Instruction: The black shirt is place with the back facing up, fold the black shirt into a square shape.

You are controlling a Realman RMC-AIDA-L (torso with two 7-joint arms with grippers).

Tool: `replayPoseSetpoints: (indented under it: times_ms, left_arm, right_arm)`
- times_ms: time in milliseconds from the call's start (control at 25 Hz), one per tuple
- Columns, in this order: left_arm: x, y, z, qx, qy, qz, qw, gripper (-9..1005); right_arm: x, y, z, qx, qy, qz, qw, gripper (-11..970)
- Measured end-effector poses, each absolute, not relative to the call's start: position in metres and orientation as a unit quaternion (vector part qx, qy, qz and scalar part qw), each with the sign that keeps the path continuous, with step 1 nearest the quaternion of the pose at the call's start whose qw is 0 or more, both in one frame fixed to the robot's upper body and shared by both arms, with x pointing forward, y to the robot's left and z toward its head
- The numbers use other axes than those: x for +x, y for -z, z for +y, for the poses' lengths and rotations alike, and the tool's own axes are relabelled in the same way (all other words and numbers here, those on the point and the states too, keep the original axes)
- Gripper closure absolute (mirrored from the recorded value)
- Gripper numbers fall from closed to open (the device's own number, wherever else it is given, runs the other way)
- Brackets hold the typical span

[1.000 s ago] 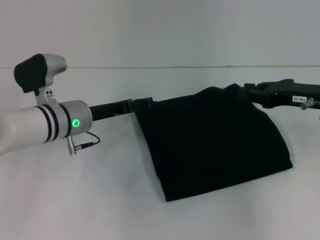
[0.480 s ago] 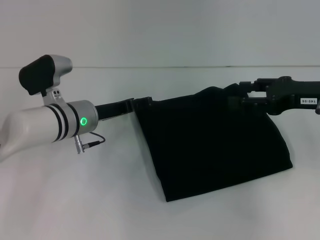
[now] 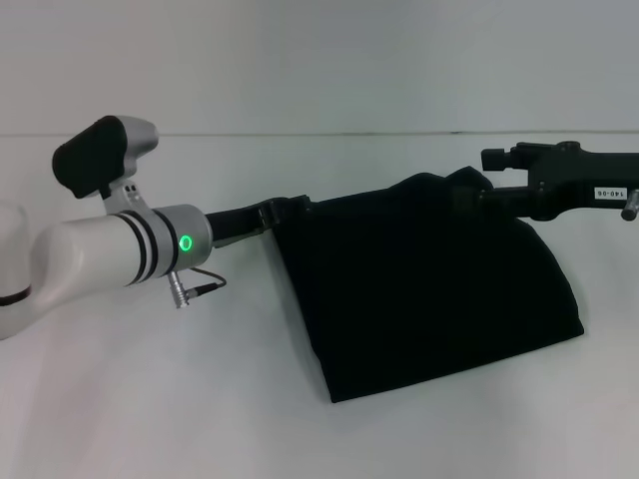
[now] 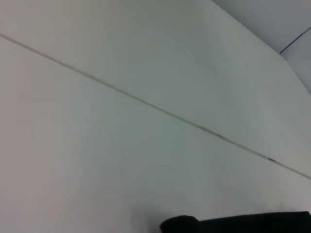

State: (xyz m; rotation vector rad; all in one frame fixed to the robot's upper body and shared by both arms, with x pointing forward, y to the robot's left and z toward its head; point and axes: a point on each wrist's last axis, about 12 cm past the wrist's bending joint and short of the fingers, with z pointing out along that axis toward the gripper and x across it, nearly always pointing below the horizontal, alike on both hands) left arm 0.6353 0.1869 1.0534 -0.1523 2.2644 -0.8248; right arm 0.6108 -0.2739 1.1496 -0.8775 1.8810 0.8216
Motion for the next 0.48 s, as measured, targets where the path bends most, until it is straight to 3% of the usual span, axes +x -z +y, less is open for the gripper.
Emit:
replayPoseSetpoints:
  times_ms: [480]
  left_arm:
    - [0.6402,-1.0592,0.1783,-0.042,0.32,0.876,0.358,95]
  right_arm:
    - [0.6149,-1.1485,-0.2734,-0.349,-0.315,0.759,0.451,62]
